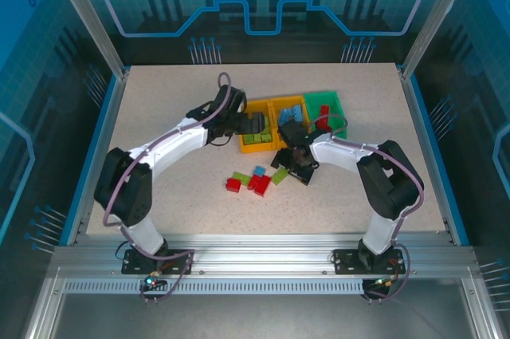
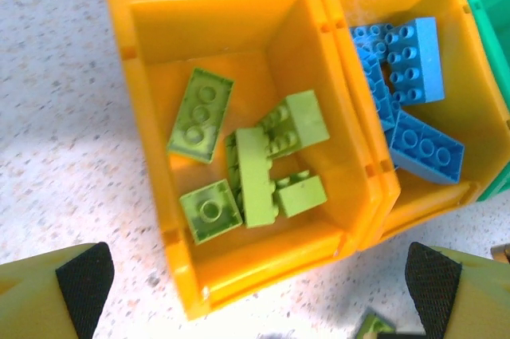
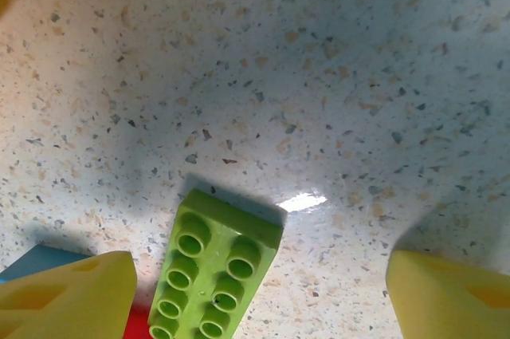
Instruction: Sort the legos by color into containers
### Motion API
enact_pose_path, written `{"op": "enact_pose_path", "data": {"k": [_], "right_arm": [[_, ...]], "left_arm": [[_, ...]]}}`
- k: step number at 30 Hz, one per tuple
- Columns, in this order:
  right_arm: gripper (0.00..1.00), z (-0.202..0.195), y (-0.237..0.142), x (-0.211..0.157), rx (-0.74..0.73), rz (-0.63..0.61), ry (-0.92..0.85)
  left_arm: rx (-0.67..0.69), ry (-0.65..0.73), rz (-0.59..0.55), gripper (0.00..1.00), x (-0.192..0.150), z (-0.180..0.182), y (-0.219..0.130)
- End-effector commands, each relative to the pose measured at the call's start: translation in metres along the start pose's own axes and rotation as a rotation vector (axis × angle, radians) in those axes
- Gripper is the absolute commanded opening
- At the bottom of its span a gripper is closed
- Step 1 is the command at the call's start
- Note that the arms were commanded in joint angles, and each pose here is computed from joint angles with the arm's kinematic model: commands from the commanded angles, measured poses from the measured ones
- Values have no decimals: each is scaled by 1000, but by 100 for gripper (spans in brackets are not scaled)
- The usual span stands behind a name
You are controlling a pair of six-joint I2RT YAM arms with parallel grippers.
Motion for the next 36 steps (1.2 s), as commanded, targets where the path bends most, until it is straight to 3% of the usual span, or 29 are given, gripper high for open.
{"op": "enact_pose_path", "data": {"k": [1, 14, 20, 24, 36], "right_arm": [[80, 8, 9, -3, -27, 53, -34], [56, -10, 18, 7, -138, 96, -131], [58, -8, 17, 6, -110, 92, -111], [72, -3, 12, 7, -103, 81, -111], [78, 6, 12, -11, -65, 120, -50]], "left_arm": [[20, -28, -31, 99, -8, 12, -11], [95, -48, -45, 99, -41, 51, -38], [99, -55, -36, 99, -45, 54, -38], [100, -59, -33, 99, -48, 56, -38], [107, -60, -28, 99, -52, 60, -35]]}}
Point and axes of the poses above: each hand's point on the last joint's axis, 136 mm out from that joint toward the fingers, its own y axis out along the fingers, its own z axis along the line the jaws close on, x = y × z, the point moved 10 cm from there along -y, back along the fingers, and after that the axes turned 13 degrees about -y, right-handed, at the moved point
